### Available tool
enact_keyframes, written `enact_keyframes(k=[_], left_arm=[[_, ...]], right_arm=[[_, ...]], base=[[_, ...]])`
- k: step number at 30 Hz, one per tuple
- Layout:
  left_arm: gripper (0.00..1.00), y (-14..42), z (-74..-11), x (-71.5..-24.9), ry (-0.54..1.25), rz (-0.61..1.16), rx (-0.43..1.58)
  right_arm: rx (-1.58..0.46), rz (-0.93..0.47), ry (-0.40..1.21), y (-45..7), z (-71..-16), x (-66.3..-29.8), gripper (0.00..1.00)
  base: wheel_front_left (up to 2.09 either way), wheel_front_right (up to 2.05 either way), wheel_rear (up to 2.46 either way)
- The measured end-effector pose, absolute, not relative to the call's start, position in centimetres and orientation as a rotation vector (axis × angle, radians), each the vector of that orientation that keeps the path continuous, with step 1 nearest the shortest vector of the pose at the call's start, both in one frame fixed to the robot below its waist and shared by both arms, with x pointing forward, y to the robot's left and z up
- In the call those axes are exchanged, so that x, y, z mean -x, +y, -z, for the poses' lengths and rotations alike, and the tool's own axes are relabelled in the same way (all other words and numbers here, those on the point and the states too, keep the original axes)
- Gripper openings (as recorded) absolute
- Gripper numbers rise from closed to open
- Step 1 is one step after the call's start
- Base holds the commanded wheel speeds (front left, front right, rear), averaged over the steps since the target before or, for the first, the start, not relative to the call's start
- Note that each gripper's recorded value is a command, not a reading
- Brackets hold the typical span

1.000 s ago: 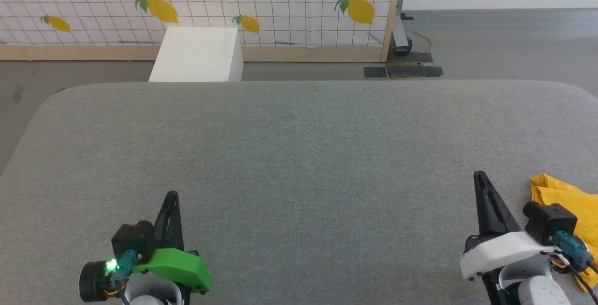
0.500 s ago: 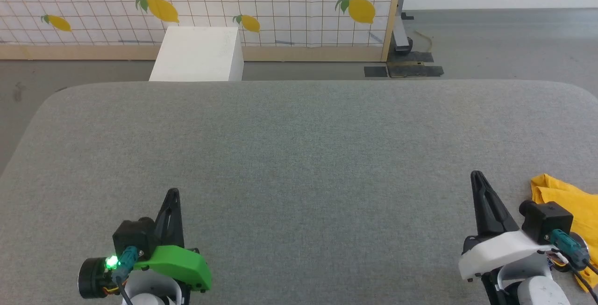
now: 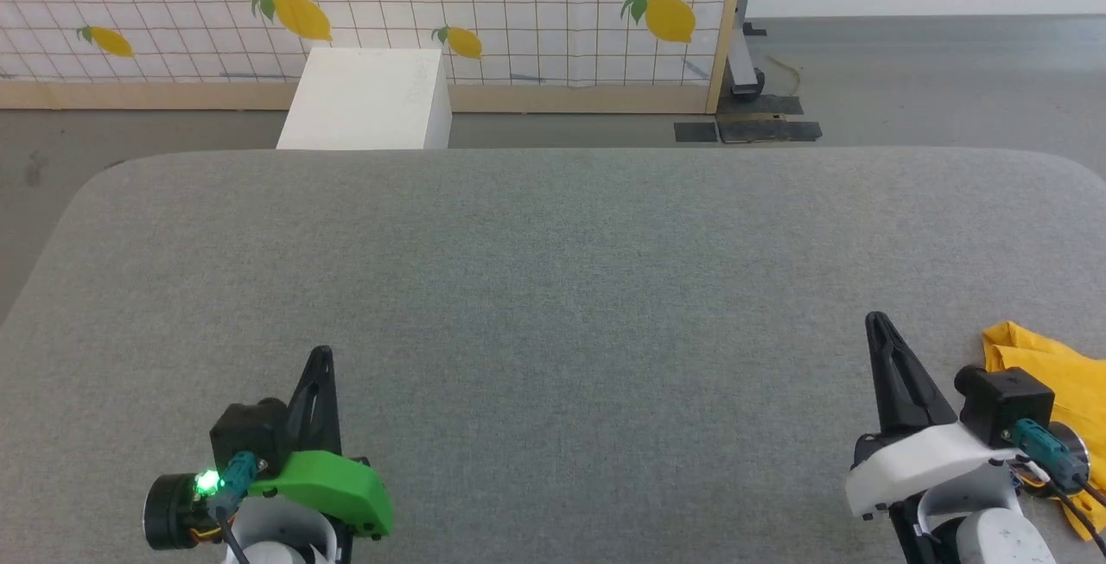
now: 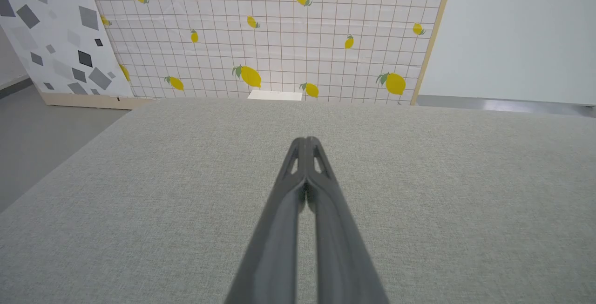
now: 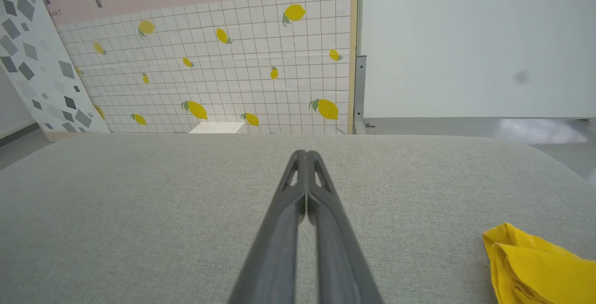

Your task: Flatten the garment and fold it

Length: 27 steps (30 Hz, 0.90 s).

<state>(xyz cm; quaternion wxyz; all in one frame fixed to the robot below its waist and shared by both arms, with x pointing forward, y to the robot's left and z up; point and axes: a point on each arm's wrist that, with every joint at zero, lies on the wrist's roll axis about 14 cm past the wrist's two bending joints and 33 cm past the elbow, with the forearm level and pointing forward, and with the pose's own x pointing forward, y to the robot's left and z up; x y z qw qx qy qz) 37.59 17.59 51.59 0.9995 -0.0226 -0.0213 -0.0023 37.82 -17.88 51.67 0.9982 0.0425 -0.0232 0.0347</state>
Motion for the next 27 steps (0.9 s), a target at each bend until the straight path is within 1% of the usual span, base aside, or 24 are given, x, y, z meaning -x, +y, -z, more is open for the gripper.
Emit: enact_keyframes(k=[27], left_arm=[[0.0,17.65,-52.27,-37.66,-0.031,0.004,0.008]], right_arm=[[-0.031,-0.097,-0.028,-17.09,-52.15,-37.68,0.0]], base=[[0.0,0.0,0.0]])
